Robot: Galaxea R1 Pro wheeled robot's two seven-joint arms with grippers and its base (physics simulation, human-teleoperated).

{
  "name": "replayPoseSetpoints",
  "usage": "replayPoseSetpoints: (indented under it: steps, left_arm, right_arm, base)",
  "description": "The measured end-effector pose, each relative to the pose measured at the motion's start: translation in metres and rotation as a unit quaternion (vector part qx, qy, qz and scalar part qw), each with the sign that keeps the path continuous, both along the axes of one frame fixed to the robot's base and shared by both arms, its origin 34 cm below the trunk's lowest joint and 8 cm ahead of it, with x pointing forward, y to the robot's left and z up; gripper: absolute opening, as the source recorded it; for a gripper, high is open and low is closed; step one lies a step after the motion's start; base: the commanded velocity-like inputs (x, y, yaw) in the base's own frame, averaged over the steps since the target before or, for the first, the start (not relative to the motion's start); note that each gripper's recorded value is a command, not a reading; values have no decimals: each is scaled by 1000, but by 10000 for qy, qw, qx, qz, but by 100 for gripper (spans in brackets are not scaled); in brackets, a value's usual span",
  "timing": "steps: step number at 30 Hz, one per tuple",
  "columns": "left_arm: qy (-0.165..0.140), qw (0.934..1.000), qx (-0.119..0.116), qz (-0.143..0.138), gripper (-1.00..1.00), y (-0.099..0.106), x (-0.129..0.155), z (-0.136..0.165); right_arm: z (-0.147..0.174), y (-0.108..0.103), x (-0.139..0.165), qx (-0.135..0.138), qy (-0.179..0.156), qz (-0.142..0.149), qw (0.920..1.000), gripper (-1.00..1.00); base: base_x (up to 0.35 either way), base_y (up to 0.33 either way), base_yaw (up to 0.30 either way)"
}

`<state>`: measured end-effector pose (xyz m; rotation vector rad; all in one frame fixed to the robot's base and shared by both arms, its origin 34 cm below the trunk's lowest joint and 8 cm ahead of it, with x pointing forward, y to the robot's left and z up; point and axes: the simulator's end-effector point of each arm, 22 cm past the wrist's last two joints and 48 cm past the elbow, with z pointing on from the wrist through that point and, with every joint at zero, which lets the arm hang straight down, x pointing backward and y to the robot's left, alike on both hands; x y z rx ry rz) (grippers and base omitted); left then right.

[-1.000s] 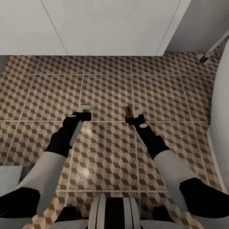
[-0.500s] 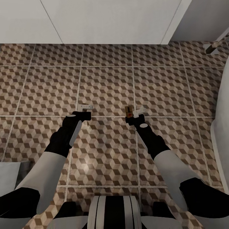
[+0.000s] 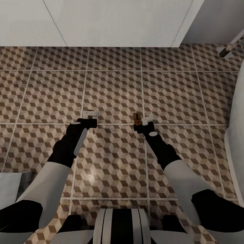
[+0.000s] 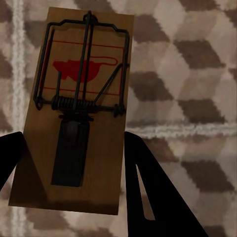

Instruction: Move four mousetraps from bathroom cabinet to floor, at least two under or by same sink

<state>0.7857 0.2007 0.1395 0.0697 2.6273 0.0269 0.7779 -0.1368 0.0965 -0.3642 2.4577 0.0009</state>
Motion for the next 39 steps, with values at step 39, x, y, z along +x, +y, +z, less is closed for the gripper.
replayPoseSetpoints:
  steps: [39]
  left_arm:
    - [288,9996,10,-19,-100,0,-25,-22]
  right_arm:
    - [1,-4,2,-79,-51,-61,9999,-100]
  base:
    - [95,0,0]
